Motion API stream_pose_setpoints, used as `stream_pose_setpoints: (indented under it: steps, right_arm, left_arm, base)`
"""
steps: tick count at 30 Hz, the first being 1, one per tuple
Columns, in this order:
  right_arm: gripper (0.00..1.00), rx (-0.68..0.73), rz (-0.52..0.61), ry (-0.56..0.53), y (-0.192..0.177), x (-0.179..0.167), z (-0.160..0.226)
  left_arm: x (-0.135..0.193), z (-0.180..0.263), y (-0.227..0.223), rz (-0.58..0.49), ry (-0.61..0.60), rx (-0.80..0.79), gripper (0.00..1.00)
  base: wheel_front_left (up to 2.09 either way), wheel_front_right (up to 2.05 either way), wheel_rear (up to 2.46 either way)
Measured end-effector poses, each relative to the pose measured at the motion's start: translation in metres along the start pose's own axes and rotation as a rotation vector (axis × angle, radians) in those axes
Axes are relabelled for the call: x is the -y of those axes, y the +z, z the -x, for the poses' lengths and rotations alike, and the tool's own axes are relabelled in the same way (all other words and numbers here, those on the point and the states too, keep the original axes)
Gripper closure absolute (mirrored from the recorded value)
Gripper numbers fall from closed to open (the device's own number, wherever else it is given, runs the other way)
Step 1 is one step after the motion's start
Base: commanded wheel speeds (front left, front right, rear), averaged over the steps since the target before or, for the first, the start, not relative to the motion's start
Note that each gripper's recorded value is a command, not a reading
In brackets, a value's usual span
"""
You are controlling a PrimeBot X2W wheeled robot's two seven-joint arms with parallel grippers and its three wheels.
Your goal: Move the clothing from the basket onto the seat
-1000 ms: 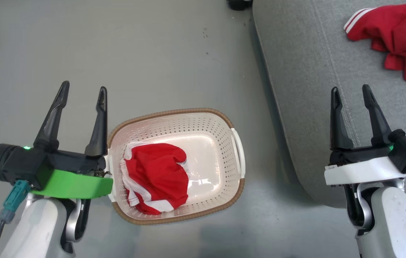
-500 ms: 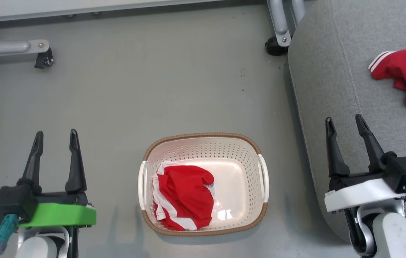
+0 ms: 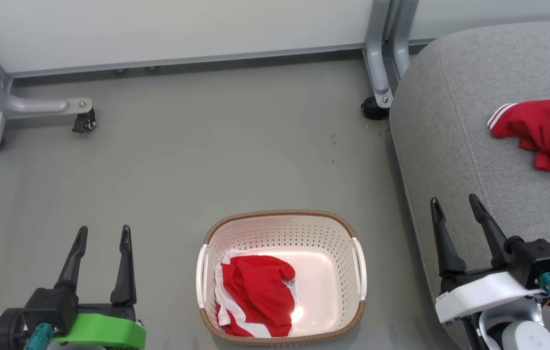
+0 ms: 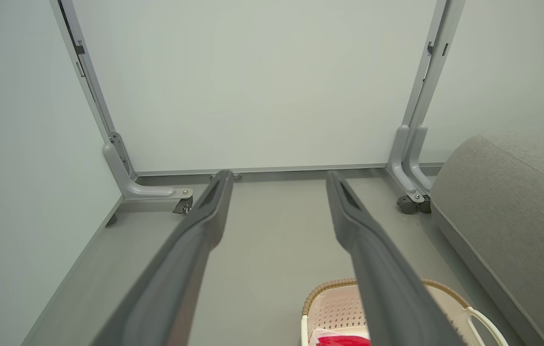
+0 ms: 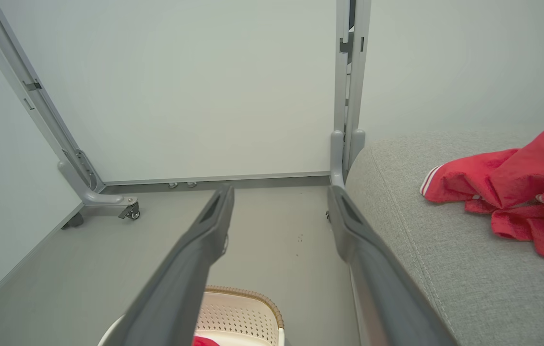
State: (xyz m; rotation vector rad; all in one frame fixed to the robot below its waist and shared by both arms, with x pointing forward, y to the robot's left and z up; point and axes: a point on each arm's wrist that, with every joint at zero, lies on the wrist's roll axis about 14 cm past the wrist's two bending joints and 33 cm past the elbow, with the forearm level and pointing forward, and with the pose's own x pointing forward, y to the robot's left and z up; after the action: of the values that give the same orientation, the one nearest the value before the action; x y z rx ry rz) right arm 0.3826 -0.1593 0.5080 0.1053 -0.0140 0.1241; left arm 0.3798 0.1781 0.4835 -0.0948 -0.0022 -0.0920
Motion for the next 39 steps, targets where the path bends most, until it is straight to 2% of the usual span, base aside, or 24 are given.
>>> stream_pose_setpoints:
  steps: [17,39]
  right_arm:
    - [0.0,-0.008,-0.007,0.011,0.007,-0.008,0.026]
    - [0.0,-0.01,0.005,0.013,0.009,-0.008,0.026]
  left_arm:
    - [0.007,0.025,-0.008,0.0,-0.016,-0.029,0.0]
    - [0.009,0.026,-0.017,-0.001,-0.016,-0.056,0.0]
  base:
    - [0.0,0.0,0.0]
    - [0.0,0.0,0.0]
